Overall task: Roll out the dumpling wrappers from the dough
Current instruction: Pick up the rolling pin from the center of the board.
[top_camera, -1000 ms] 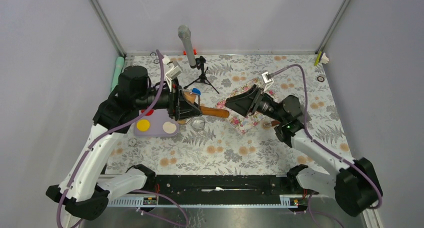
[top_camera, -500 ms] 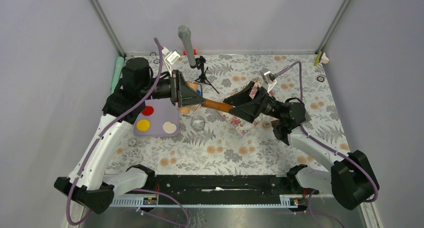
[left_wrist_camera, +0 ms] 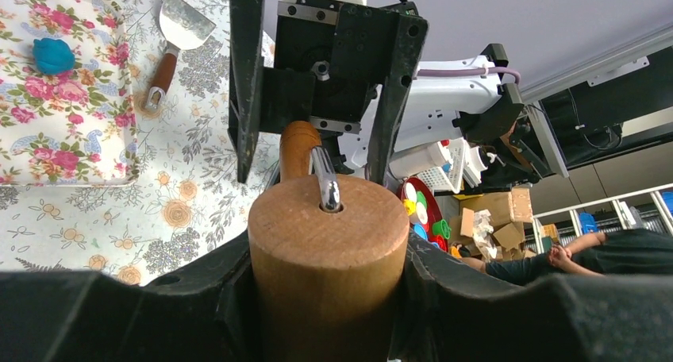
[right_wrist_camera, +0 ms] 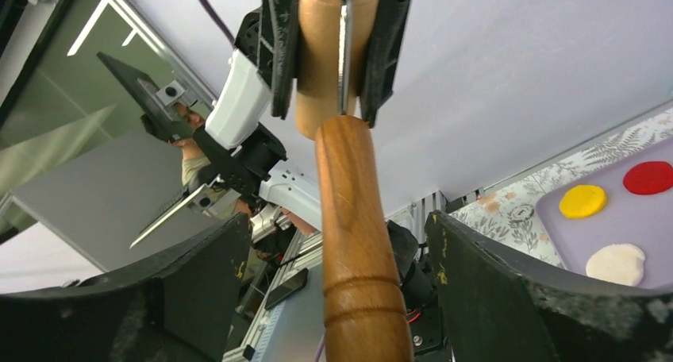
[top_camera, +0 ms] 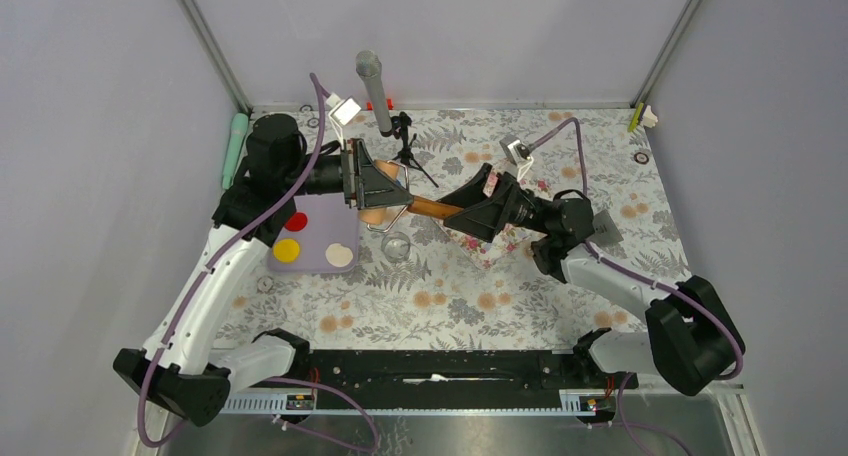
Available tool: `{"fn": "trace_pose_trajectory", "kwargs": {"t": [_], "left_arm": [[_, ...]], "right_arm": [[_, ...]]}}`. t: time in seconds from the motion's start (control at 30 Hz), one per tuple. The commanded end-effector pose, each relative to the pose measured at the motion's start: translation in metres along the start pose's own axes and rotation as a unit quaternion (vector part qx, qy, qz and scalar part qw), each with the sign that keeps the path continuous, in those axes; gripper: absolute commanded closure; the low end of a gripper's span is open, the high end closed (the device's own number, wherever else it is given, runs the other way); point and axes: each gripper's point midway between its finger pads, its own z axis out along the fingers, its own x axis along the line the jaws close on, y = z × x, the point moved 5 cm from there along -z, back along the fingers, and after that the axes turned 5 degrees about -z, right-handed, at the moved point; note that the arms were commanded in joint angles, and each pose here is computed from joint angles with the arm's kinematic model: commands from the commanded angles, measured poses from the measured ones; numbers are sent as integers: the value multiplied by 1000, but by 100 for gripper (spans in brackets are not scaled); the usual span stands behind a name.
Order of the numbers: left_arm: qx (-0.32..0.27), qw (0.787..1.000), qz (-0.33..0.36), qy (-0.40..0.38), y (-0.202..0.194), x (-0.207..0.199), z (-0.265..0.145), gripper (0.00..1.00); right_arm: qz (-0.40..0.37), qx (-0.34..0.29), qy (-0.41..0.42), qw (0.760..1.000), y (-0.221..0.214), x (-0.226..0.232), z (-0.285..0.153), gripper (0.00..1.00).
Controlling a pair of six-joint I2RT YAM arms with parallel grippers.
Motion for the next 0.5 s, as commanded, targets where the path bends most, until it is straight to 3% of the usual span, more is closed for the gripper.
{"fn": "trace_pose_trajectory", "kwargs": {"t": [0.0,0.33,0.47], "left_arm": [[-16,999,33,-25,12,-14,-2,100],[-29,999,21,-10,15,-6,-3,100],[-30,999,17,-7,14,-3,-6,100]], "right_arm": [[-44,-8,62,997,9,22,16,17],[-27,-27,80,996,8,20,22,41],[-33,-37,82,995,12,23,23,40]]}}
